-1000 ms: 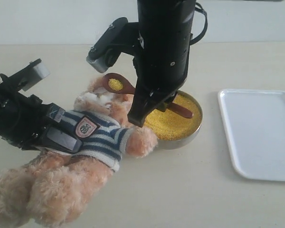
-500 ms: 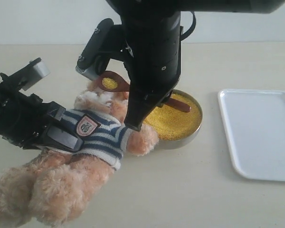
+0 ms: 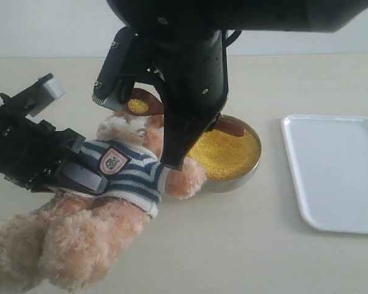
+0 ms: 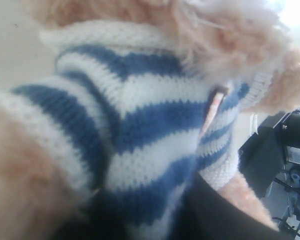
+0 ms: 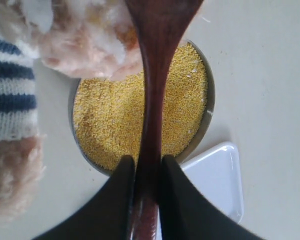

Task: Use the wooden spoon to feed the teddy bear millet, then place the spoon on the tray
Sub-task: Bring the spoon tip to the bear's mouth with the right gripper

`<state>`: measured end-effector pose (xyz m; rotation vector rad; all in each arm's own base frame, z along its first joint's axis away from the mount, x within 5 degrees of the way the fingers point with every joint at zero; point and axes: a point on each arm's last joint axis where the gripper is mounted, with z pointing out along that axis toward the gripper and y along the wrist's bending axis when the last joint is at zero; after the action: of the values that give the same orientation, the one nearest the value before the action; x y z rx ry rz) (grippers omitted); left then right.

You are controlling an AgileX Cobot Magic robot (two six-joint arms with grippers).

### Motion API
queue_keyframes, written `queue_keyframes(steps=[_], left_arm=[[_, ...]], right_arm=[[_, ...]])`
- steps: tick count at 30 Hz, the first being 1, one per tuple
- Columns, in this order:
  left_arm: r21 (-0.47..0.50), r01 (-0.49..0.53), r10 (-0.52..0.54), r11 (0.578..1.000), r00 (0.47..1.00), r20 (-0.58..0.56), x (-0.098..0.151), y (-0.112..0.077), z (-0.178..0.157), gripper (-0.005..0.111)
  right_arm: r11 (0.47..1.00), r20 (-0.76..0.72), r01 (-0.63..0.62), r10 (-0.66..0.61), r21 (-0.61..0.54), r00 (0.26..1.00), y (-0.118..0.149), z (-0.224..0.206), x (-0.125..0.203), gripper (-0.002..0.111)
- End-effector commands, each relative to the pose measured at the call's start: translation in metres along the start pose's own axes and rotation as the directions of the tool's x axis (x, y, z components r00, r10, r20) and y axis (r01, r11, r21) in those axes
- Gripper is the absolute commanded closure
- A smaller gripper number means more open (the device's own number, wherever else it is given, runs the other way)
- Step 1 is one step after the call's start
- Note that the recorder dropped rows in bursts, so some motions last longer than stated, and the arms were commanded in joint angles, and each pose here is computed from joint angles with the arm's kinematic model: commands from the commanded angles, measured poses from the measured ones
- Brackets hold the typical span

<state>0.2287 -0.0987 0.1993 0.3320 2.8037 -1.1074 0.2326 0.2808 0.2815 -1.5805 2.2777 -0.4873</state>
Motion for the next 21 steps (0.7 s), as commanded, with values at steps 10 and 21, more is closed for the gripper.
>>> queue_keyframes(steps=[10,21], left_arm=[[0.038,0.001,-0.003,0.999,0.999,0.032,-0.006,-0.008,-0.005,0.103],[0.038,0.001,-0.003,0.999,0.999,0.032,-0.006,-0.008,-0.005,0.103]], right_arm=[[0.982,-0.060,0.106,-0.098,0.158,0.993,0.010,0.007,0.005,0.109],[0.957,-0.046,0.124,-0.117,0.262,0.992,0.011,0.000,0.000,0.109]])
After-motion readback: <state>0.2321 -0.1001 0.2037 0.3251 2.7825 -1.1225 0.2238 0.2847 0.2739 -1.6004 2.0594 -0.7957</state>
